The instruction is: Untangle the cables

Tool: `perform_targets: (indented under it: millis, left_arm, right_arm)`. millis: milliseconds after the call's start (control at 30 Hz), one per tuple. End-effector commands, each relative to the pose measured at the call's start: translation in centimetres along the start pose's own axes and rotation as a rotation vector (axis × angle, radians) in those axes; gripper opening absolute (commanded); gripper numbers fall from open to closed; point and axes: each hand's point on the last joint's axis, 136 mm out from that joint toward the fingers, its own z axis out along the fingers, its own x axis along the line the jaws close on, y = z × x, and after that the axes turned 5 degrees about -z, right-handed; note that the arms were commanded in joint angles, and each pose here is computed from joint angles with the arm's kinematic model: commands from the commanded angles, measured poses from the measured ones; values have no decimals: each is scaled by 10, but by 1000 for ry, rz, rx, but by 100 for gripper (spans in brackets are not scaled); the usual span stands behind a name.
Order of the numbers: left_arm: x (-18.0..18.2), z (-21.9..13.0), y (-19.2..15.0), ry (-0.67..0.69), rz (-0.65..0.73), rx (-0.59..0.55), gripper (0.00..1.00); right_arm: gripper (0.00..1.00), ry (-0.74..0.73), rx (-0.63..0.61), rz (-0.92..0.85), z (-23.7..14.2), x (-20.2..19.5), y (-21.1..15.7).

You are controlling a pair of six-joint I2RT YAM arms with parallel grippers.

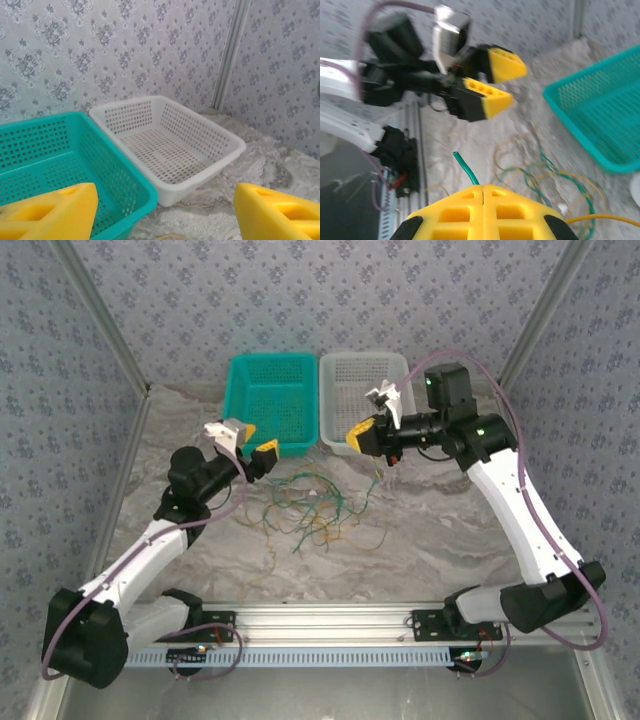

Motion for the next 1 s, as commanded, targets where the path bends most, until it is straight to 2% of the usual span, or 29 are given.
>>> perform_targets:
  millis: [0,100,433,567,667,700,733,800,900,933,967]
  left_arm:
    - [-40,6,18,-186,70,-51,73]
    - [-64,16,12,-246,192,-29,75]
    - [-129,46,14,-499,316,-50,83]
    - [-131,67,14,-479,337,-67,86]
    - [-127,74,18,-456,352,-101,85]
    - [-127,75,20,-456,358,-111,76]
    - [-128,74,22,-456,360,-119,59]
    - [-125,72,27,-433,359,-135,39]
    - [-115,64,37,-351,331,-161,7]
    - [-111,60,40,-321,318,-169,0]
    - [-110,56,43,-305,314,-174,0]
  right_arm:
    - [0,159,-76,23,4,11,12]
    - [0,233,-73,35,8,20,12]
    - [0,339,-58,39,33,30,14]
    - [0,375,-50,36,41,37,16]
    - [0,369,-44,42,42,36,15]
    - [0,357,-40,48,43,34,15]
    - [0,329,-34,54,43,30,14]
    - [0,255,-29,64,43,18,12]
    - [0,38,-59,76,34,-16,14]
    - [0,-59,-84,84,26,-32,17]
    - [0,-136,-103,98,17,-45,17]
